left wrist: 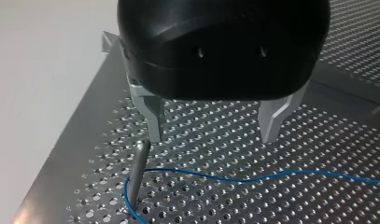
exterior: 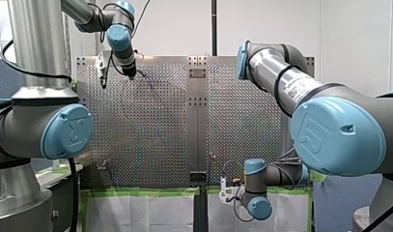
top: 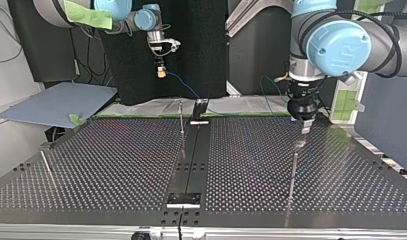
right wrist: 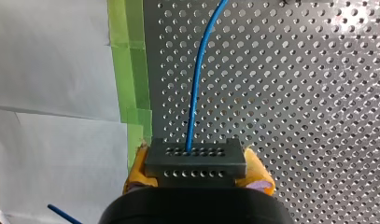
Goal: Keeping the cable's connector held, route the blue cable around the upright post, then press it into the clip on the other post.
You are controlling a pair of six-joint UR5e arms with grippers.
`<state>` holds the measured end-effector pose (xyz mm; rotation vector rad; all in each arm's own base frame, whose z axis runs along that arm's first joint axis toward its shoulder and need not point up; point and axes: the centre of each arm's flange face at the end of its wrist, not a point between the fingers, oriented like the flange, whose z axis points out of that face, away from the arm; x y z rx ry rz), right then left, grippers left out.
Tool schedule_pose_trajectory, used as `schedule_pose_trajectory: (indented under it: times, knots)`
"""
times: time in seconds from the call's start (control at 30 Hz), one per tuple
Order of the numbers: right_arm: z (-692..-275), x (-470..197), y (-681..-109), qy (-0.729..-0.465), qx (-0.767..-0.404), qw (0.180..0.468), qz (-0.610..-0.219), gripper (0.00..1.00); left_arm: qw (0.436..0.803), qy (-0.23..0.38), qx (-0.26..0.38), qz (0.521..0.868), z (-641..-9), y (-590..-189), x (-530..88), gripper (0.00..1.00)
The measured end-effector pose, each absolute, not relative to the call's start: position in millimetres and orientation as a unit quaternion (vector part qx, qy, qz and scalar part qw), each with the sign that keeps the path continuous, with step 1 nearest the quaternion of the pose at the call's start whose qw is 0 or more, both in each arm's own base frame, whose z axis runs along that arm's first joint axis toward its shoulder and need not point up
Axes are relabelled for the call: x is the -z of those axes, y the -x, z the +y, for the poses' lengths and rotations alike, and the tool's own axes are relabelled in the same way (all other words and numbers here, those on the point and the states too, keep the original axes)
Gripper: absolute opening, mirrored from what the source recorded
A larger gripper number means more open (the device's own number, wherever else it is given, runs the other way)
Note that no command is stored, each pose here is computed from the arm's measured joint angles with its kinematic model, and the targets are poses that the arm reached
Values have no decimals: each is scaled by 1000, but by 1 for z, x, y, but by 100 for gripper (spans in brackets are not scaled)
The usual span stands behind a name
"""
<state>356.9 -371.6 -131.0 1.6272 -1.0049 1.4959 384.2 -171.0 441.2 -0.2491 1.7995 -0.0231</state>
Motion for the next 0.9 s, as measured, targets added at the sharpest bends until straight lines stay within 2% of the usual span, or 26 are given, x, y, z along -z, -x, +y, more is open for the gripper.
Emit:
schedule_pose_trajectory:
  times: [0.6,0.9]
  knots:
    - [-385,132,-360,-636,-566,345,-395,0,645,47,-46,761,-165,-398,-467,100]
    - [-401,125,-360,-624,-575,354,-393,0,644,14,-76,761,-164,-400,-467,100]
